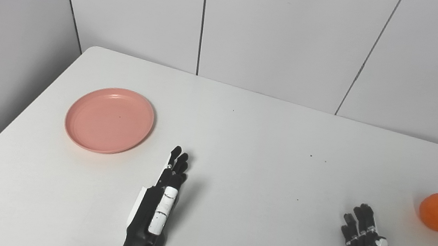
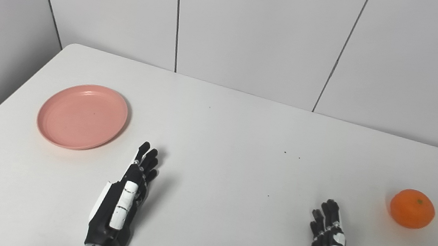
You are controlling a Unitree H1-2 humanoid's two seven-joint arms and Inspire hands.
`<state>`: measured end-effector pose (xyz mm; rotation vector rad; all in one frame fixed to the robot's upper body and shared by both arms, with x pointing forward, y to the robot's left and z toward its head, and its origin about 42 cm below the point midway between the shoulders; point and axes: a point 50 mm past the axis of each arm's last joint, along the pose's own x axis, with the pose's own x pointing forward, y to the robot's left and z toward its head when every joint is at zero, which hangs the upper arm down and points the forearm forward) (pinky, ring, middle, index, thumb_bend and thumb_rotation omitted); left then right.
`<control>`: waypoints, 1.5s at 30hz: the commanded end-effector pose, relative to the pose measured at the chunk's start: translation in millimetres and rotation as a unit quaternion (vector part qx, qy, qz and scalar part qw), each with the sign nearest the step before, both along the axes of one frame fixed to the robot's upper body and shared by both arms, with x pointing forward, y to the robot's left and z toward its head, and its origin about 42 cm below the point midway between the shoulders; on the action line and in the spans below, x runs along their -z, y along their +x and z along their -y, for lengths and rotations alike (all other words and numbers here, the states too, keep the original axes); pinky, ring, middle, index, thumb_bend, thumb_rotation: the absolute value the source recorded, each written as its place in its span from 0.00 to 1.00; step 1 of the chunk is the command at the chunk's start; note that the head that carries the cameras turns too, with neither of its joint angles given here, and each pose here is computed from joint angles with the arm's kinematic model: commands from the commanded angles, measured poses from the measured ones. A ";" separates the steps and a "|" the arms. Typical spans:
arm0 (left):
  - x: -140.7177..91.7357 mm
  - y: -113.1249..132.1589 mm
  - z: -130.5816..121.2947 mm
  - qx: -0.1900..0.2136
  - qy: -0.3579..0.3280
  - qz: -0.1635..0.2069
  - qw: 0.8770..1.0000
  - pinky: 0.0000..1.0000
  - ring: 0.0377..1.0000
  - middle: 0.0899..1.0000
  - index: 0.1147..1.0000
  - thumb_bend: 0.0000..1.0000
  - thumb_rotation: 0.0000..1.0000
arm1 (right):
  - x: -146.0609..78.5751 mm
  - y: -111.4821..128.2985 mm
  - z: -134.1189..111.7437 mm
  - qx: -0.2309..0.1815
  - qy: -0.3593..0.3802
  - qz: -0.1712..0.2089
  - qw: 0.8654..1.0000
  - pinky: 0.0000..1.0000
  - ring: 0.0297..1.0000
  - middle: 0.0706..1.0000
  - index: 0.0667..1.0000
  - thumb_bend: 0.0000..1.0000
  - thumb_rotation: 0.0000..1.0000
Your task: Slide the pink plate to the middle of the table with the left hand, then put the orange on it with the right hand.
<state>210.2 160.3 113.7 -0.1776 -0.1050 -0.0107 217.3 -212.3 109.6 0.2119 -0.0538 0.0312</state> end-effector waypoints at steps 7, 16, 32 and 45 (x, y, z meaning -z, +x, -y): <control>20.8 -26.3 -18.1 -0.007 -0.005 -0.056 0.998 1.00 0.96 0.95 0.98 0.80 0.86 | 24.8 -35.1 8.7 0.012 0.003 -0.078 0.997 1.00 0.97 0.97 0.95 0.77 1.00; -7.0 -13.3 -29.0 0.011 0.004 -0.024 1.000 0.95 0.92 0.91 0.96 0.84 0.86 | 18.9 -36.6 2.2 0.003 0.006 -0.069 0.998 1.00 0.97 0.98 0.97 0.76 1.00; -106.3 72.0 -49.2 0.044 0.021 0.099 0.994 0.93 0.87 0.86 0.87 0.94 0.89 | 13.0 -31.8 -9.7 0.007 0.011 -0.060 0.998 1.00 0.99 0.98 0.98 0.75 1.00; -156.3 125.0 -78.2 0.052 0.008 0.136 0.989 0.85 0.84 0.84 0.86 0.96 0.98 | 12.2 -31.0 -8.4 0.009 0.017 -0.065 0.998 1.00 1.00 1.00 1.00 0.75 1.00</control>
